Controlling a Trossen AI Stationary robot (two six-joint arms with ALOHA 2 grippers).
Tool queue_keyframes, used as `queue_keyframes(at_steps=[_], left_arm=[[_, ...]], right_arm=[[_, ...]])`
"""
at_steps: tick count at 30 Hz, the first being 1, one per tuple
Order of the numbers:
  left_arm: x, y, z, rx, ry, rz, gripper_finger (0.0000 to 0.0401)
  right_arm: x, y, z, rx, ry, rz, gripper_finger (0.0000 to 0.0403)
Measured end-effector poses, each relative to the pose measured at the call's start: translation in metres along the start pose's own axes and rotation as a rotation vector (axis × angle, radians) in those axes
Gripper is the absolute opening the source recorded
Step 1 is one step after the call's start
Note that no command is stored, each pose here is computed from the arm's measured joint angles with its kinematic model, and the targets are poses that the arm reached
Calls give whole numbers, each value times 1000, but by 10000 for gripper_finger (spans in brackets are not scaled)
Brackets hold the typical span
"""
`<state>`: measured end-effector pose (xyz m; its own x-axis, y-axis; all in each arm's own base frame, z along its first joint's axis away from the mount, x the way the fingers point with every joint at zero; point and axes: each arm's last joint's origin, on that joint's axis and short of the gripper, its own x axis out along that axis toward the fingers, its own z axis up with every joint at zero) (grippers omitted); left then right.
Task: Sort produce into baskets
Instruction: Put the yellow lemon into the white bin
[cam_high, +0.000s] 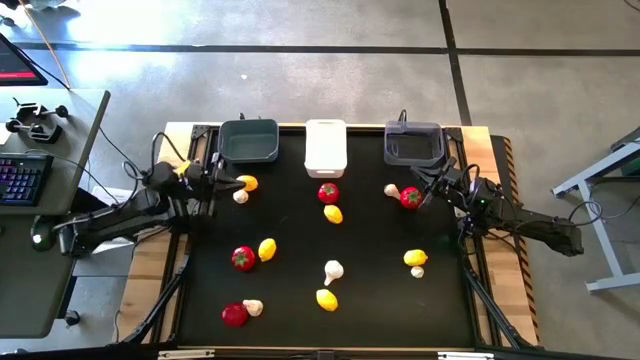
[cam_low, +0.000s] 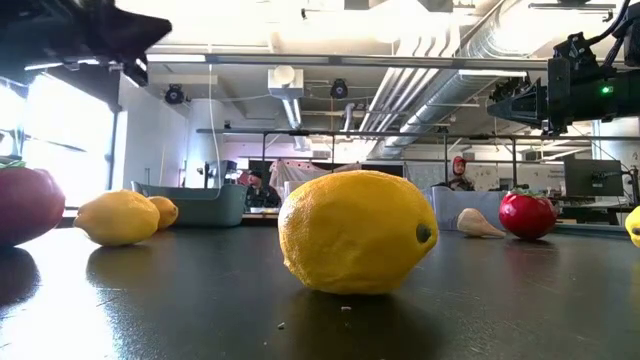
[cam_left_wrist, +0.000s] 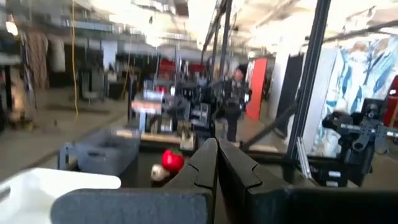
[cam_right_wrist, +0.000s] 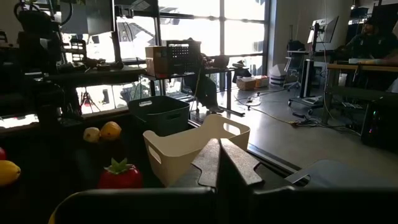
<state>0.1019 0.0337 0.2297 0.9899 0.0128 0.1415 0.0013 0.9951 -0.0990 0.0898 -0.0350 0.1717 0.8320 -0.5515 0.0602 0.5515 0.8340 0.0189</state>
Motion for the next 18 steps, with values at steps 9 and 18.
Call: queue_keyframes(at_steps=[9,18], left_arm=[[40,14,10,-110,306,-11,0],[84,32,21,-138,666,16,0]], right_arm=[[0,0,0,0,0,0,0],[0,0,0,0,0,0,0]])
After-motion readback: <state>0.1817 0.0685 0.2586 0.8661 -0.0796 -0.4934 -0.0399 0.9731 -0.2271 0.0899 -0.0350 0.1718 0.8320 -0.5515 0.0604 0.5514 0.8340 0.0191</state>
